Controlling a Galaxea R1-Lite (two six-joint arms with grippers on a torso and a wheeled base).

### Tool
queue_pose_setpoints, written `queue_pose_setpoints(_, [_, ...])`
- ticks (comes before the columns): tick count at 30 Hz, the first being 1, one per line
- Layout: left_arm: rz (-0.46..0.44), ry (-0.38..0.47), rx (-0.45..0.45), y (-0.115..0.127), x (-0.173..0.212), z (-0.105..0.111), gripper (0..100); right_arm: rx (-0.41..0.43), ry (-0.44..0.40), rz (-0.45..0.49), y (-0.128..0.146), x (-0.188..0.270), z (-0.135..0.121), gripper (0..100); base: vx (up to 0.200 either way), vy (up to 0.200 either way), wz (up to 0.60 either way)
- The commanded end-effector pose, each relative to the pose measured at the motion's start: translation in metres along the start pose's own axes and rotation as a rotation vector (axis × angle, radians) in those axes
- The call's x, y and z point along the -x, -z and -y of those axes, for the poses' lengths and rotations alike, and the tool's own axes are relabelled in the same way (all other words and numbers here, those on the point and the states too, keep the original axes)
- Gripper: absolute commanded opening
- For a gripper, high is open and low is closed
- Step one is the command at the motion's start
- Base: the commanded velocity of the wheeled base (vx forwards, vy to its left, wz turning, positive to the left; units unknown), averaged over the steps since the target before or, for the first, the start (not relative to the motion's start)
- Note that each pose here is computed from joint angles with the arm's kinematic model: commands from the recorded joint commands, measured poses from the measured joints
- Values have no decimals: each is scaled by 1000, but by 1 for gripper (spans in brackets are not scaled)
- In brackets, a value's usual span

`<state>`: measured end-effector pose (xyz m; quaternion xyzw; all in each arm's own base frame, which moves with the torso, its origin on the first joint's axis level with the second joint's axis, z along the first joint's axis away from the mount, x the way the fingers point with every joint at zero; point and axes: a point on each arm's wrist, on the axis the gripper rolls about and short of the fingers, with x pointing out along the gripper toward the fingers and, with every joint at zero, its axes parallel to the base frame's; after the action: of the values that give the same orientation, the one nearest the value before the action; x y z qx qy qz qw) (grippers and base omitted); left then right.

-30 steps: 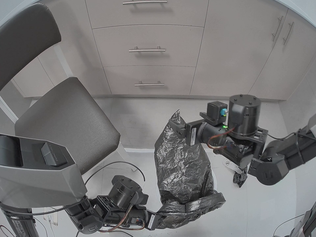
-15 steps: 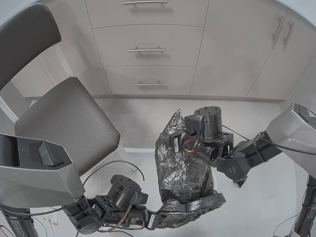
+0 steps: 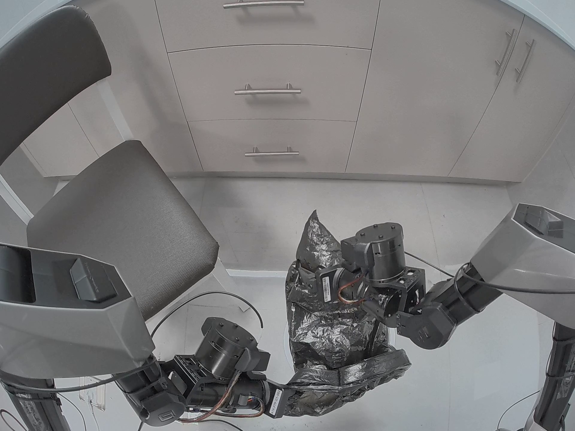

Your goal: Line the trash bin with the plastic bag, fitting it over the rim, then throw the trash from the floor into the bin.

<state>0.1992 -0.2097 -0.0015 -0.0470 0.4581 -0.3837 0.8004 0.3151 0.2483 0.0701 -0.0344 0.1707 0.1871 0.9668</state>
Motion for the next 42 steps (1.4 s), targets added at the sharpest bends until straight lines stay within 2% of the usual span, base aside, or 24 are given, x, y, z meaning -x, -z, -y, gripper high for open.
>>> queue_pose_setpoints(1, [0,0,1,0,0,0,0,5,9,-43,19,11,0,0,0,0,0])
queue_pose_setpoints(5, [3,1,0,0,0,0,0,-29,3,-75,33,16,-2,0,0,0,0])
queue_pose_setpoints(8, [3,1,0,0,0,0,0,-69,8,-125,57,18,0,0,0,0,0])
queue_pose_setpoints(15, [3,1,0,0,0,0,0,-79,-7,-156,86,23,-3,0,0,0,0])
queue_pose_setpoints(24, [21,5,-1,-2,0,-1,0,-77,-1,-261,130,19,-5,0,0,0,0])
queue_pose_setpoints(28, [24,6,-1,-3,0,-1,0,-73,-8,-267,145,11,-3,0,0,0,0])
queue_pose_setpoints(33, [30,7,-1,-4,0,-1,0,-104,-31,-256,142,-5,8,0,0,0,0])
queue_pose_setpoints(38, [30,7,-1,-4,0,-1,0,-137,5,-236,134,-23,26,0,0,0,0])
queue_pose_setpoints(42, [31,8,-3,-4,0,0,0,-147,36,-255,128,-34,36,0,0,0,0])
